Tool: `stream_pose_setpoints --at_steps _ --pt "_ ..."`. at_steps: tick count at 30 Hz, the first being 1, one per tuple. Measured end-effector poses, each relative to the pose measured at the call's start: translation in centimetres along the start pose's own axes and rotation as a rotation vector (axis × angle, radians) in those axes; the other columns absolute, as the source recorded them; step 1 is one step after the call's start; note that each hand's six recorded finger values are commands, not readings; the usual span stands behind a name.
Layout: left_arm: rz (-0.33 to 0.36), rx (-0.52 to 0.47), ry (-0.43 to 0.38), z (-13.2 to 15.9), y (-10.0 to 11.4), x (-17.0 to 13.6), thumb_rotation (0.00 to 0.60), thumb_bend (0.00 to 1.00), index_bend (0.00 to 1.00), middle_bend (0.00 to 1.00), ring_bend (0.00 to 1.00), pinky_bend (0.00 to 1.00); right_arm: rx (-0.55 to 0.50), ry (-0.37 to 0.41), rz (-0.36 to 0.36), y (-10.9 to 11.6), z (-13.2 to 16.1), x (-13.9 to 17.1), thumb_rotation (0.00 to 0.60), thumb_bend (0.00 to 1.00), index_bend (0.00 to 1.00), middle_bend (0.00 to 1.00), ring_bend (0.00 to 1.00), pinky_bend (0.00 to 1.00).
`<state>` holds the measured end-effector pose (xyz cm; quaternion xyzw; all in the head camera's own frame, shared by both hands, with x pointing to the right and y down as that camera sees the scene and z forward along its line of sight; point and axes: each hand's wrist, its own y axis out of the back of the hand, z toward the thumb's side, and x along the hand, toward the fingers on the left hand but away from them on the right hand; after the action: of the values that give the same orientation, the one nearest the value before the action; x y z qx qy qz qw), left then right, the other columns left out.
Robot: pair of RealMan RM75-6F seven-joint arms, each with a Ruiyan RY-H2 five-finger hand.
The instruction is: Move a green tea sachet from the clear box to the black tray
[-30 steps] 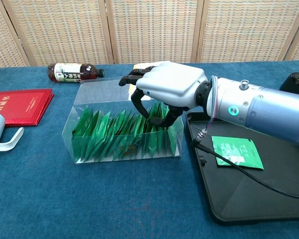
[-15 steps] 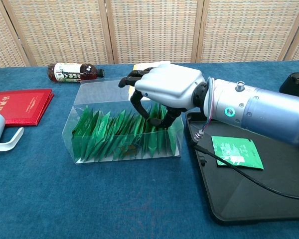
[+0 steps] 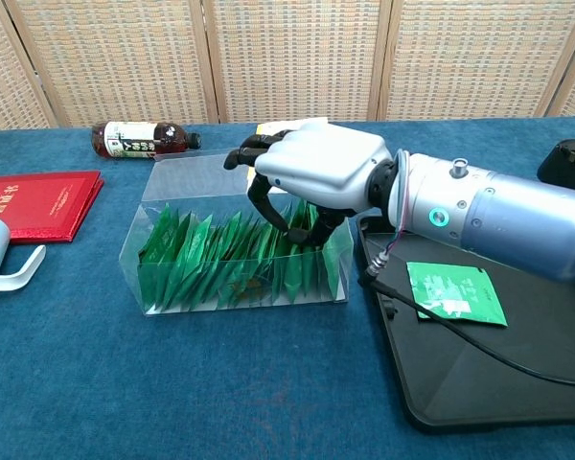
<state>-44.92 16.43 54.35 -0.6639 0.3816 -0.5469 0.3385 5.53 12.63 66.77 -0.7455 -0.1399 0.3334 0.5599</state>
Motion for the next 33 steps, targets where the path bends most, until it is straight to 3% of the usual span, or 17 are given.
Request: stream_pose_setpoints --at_steps 11,22,33 --pt "0.001 -0.001 0.001 0.0 0.0 0.0 0.6 0.02 0.0 0.0 0.0 0.0 -0.016 0.003 -0.012 0.2 0.2 -0.2 0.6 0.68 0.68 0.17 0.0 0.2" --pt "0.0 -0.002 0.0 0.0 0.0 0.0 0.6 0.02 0.0 0.0 0.0 0.0 -0.022 0.004 -0.028 0.7 0.3 -0.1 0.6 0.7 0.68 0.18 0.0 0.2" --pt "-0.003 -0.005 -0.007 0.0 0.1 0.0 0.6 0.02 0.0 0.0 0.0 0.0 -0.013 0.01 -0.07 2.7 0.3 0.6 0.6 0.7 0.68 0.18 0.0 0.2"
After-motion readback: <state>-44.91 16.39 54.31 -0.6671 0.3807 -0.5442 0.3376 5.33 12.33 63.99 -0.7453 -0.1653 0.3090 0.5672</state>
